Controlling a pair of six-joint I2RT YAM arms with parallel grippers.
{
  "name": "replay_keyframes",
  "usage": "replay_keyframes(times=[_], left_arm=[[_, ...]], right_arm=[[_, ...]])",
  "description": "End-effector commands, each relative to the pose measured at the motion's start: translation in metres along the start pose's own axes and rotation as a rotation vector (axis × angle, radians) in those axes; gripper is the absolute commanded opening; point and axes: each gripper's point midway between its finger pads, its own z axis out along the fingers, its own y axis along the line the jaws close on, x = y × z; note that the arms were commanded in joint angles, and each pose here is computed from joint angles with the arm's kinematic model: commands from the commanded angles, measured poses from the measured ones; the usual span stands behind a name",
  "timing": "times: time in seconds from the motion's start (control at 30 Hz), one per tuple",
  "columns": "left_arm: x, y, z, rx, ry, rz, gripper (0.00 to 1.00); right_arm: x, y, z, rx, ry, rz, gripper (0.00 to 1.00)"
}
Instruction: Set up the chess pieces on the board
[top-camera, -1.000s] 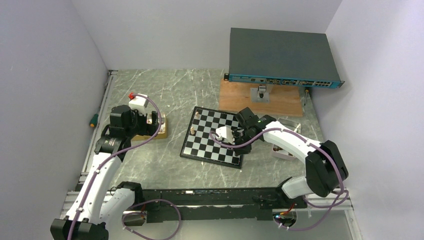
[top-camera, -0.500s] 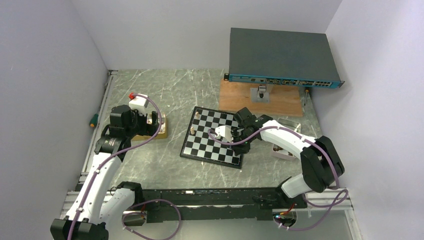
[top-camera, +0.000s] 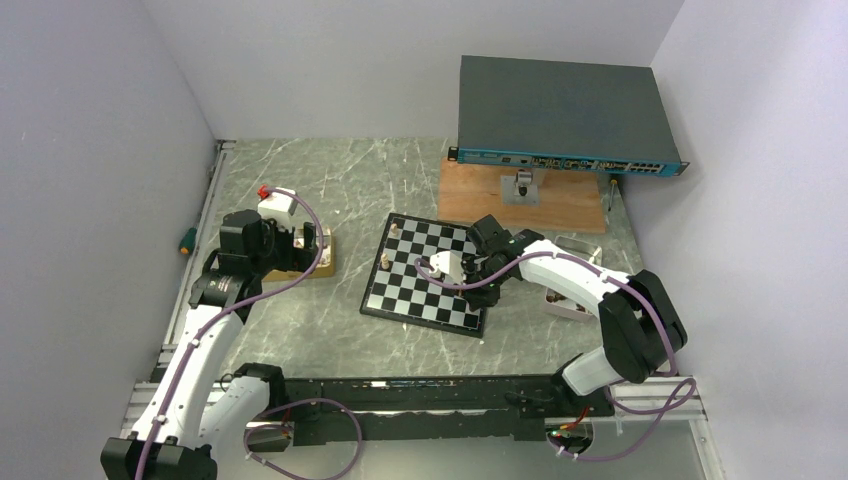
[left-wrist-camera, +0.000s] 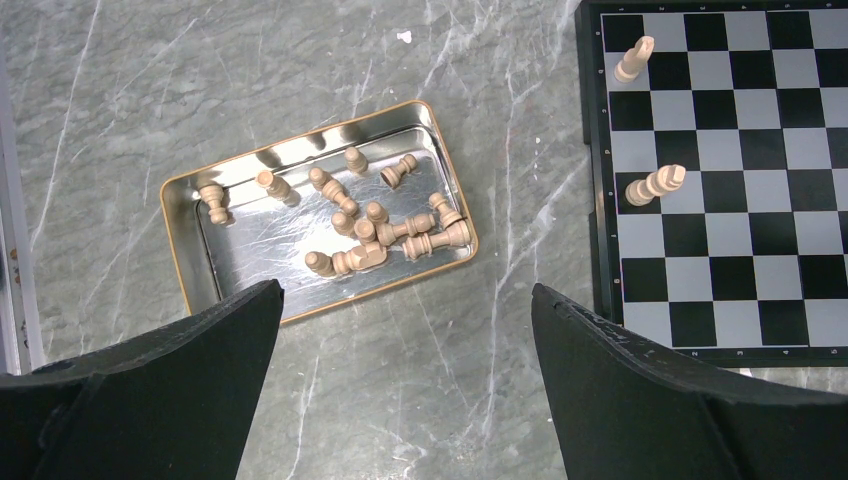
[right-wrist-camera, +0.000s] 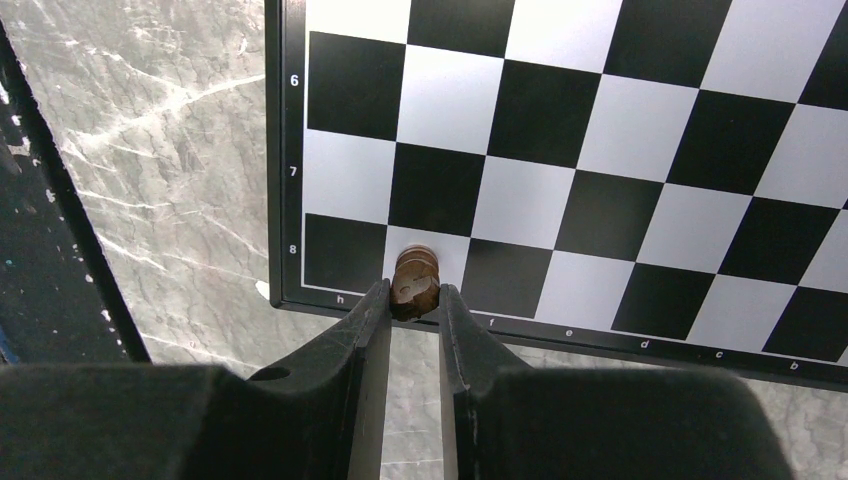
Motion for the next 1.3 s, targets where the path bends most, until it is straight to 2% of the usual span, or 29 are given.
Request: replay_keyframes(times=[0.0, 0.33, 0.57, 0.67, 0.73, 1.1, 1.27], left_arm=[[-0.01, 0.0, 0.002, 0.011, -0.042, 0.011, 1.0], [-0.01, 0.0, 0.002, 0.013, -0.041, 0.012, 1.0], [-0.01, -0.001, 0.002, 0.019, -0.042, 0.011, 1.0], [-0.01, -0.003, 0.002, 0.03, -0.041, 0.009, 1.0], [-0.011, -0.004, 0.002, 0.038, -0.046, 0.009, 1.0], [-0.012, -0.021, 0.008, 0.158, -0.047, -0.04, 1.0], [-0.008, -0.033, 0.017, 0.221, 0.002, -0.187, 1.0]], right_arm=[[0.0, -0.002, 0.001, 0.014, 0.001, -0.011, 0.22], [-0.001, -0.001, 0.0, 0.011, -0.008, -0.017, 0.32], [-0.008, -0.001, -0.005, 0.02, -0.034, -0.017, 0.53], [-0.016, -0.001, -0.011, 0.016, -0.067, -0.011, 0.63], [-0.022, 0.001, -0.018, -0.002, -0.106, 0.003, 0.67], [-0.055, 0.011, -0.067, -0.059, -0.36, 0.033, 0.72], [-0.06, 0.008, -0.077, -0.032, -0.39, 0.037, 0.72]])
